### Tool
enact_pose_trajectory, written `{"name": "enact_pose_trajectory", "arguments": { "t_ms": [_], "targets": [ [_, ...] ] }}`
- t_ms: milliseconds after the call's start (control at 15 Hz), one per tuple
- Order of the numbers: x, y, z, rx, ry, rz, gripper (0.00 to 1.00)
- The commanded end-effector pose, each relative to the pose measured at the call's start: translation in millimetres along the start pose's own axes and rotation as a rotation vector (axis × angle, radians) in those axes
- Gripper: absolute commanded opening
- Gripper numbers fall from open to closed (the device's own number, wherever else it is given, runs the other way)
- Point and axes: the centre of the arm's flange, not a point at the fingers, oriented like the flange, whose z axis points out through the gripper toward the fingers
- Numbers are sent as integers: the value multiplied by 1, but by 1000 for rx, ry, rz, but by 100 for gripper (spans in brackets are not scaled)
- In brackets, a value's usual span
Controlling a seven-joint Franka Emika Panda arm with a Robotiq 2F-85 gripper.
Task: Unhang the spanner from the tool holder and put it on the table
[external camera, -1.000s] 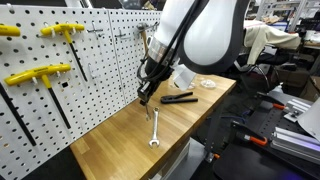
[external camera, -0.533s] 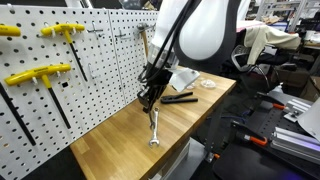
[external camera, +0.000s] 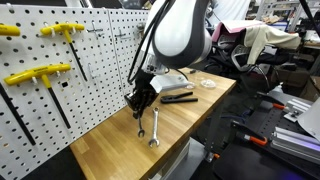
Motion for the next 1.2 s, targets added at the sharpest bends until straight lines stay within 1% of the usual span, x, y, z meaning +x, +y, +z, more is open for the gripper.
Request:
{"name": "enact_pose_trajectory", "arguments": {
  "t_ms": [0, 67, 133, 200, 267, 400, 533, 600, 800, 933, 1000, 1067, 1133],
  "targets": [
    [15, 3, 15, 46, -50, 107, 3],
    [18, 3, 19, 52, -56, 123, 3],
    [20, 2, 19, 59, -55, 138, 14],
    [22, 1, 19, 65, -50, 139, 31],
    [23, -1, 19, 68, -44, 135, 39],
    [25, -1, 17, 68, -41, 127, 51],
    [24, -2, 13, 89, -41, 117, 68],
    [23, -3, 10, 95, -40, 111, 75],
    [20, -11, -7, 109, -16, 53, 96],
    [19, -20, -26, 121, 15, 11, 100],
    [27, -24, -3, 111, 1, 50, 91],
    [27, -28, -10, 116, 10, 37, 98],
    [26, -29, -15, 116, 15, 30, 100]
  ]
}}
